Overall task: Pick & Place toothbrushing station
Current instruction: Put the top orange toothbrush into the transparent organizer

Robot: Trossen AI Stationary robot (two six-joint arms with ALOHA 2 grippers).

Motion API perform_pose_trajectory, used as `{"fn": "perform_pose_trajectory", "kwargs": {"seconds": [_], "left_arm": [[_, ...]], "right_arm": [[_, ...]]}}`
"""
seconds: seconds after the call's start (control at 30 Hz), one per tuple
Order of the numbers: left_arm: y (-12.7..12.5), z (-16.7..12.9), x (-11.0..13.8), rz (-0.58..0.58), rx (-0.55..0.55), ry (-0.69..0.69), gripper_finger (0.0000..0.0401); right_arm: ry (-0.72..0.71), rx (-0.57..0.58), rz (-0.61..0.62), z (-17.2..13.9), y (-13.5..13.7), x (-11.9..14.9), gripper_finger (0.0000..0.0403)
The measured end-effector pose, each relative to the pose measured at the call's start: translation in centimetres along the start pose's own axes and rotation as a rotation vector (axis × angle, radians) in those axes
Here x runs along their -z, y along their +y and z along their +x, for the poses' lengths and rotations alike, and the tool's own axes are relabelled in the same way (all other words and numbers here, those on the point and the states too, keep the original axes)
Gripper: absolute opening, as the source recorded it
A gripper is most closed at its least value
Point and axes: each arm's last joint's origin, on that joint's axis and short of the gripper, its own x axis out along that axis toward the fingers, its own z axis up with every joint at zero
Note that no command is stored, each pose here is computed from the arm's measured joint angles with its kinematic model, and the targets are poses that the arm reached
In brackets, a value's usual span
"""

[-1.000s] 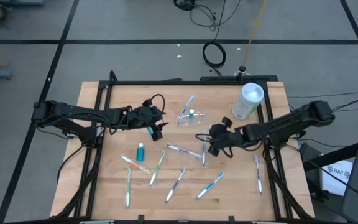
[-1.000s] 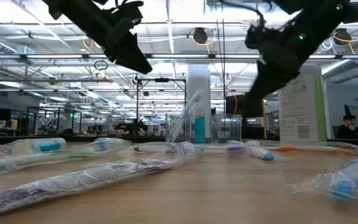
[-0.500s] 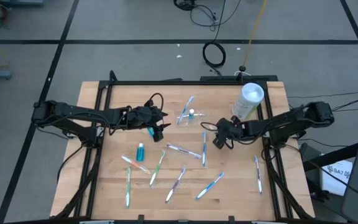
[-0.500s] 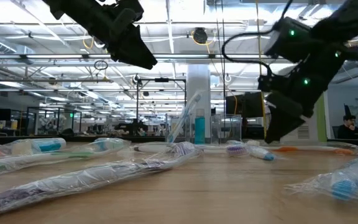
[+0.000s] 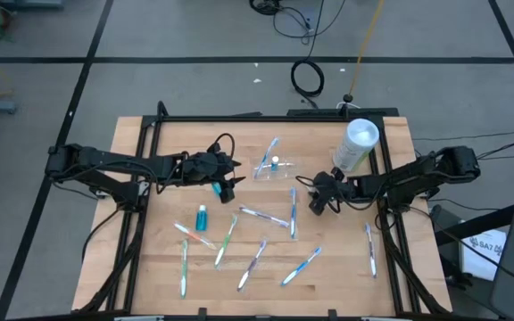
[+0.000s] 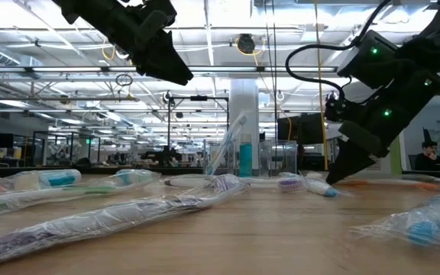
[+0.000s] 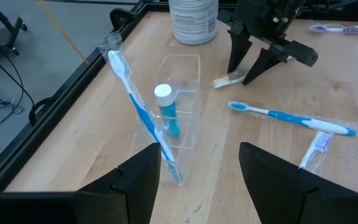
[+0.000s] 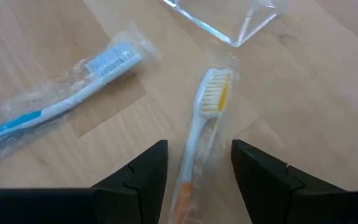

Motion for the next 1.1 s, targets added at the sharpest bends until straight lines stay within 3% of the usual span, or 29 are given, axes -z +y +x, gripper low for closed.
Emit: {"fn": "perform_pose_trajectory", "kwargs": {"seconds": [0.13,0.43,0.73,0.9,1.1], "left_arm": [[0.0,0.0,0.0,0.0,0.0,0.0,0.0225],[0.0,0.0,0.0,0.0,0.0,0.001,0.0225],[0.0,0.0,0.0,0.015,0.0,0.003,0.0225],[0.0,0.0,0.0,0.01,0.0,0.003,0.0225],[-0.1,0.0,0.0,0.011,0.002,0.0,0.0225]], "right_arm": [[0.01,-0.003,-0.003,0.0,0.0,0.1,0.0134],[0.017,-0.009,-0.026,0.0,0.0,0.1,0.0012],[-0.003,-0.113,0.028,-1.2,0.6,-1.0,0.0007],[-0.092,-0.28,0.03,-3.5,1.9,-2.7,0.0005],[-0.36,-0.356,-0.049,-6.4,3.2,-4.3,0.0]]}}
